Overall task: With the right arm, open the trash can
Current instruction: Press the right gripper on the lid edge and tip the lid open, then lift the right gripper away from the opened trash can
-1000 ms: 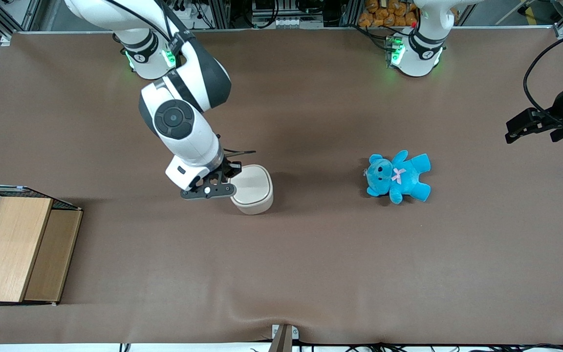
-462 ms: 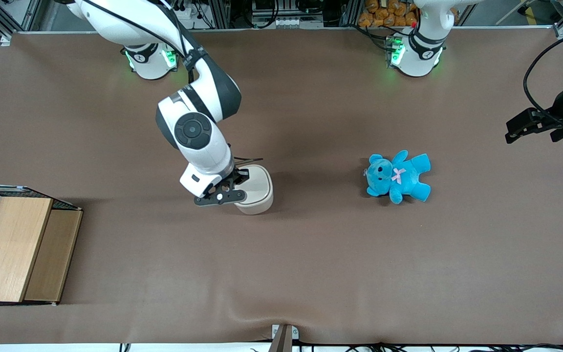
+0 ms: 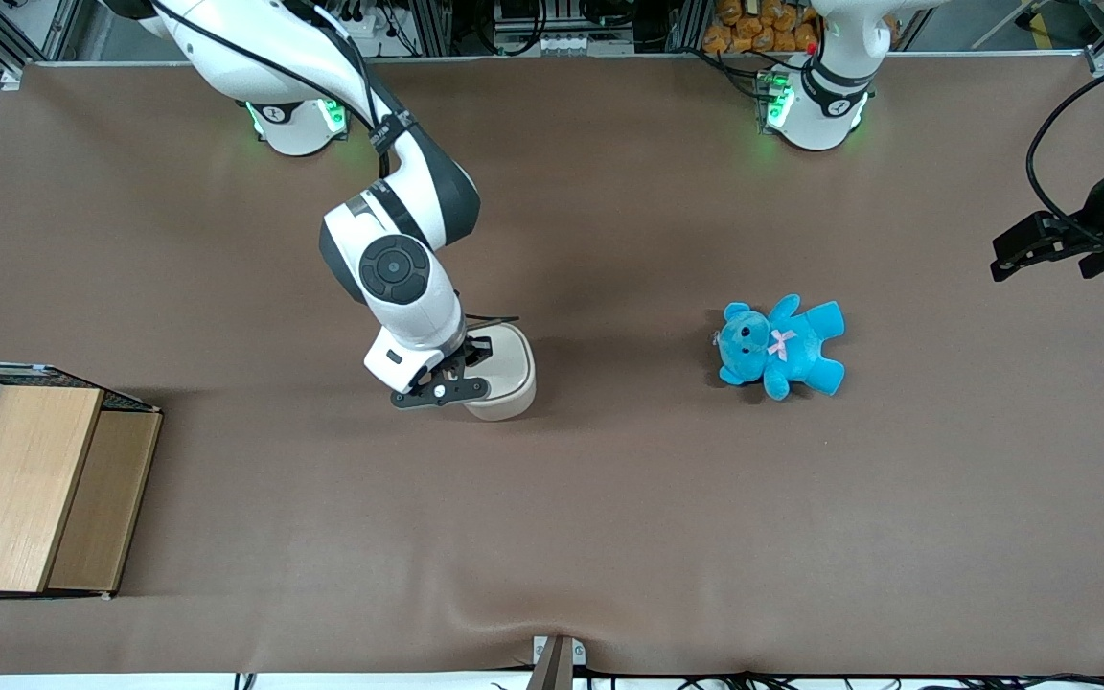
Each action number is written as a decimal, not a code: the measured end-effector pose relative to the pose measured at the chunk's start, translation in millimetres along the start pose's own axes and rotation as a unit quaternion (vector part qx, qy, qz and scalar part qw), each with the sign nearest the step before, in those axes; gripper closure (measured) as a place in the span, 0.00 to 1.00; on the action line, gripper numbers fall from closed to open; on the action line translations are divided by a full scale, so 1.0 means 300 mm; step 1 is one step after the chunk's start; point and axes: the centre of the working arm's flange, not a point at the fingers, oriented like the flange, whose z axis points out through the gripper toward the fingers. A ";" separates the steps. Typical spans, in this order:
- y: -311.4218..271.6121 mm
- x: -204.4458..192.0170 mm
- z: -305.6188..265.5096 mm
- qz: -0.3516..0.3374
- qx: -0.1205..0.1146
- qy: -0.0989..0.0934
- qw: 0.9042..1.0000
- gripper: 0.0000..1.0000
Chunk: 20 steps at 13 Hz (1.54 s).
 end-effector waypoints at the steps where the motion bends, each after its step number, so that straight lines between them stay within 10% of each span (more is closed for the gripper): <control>1: 0.000 -0.001 0.014 0.000 0.001 0.002 1.000 0.99; 14: 0.032 0.013 -0.092 0.004 -0.005 0.013 1.000 0.96; 20: 0.345 0.025 -0.568 0.069 -0.007 0.042 0.997 0.37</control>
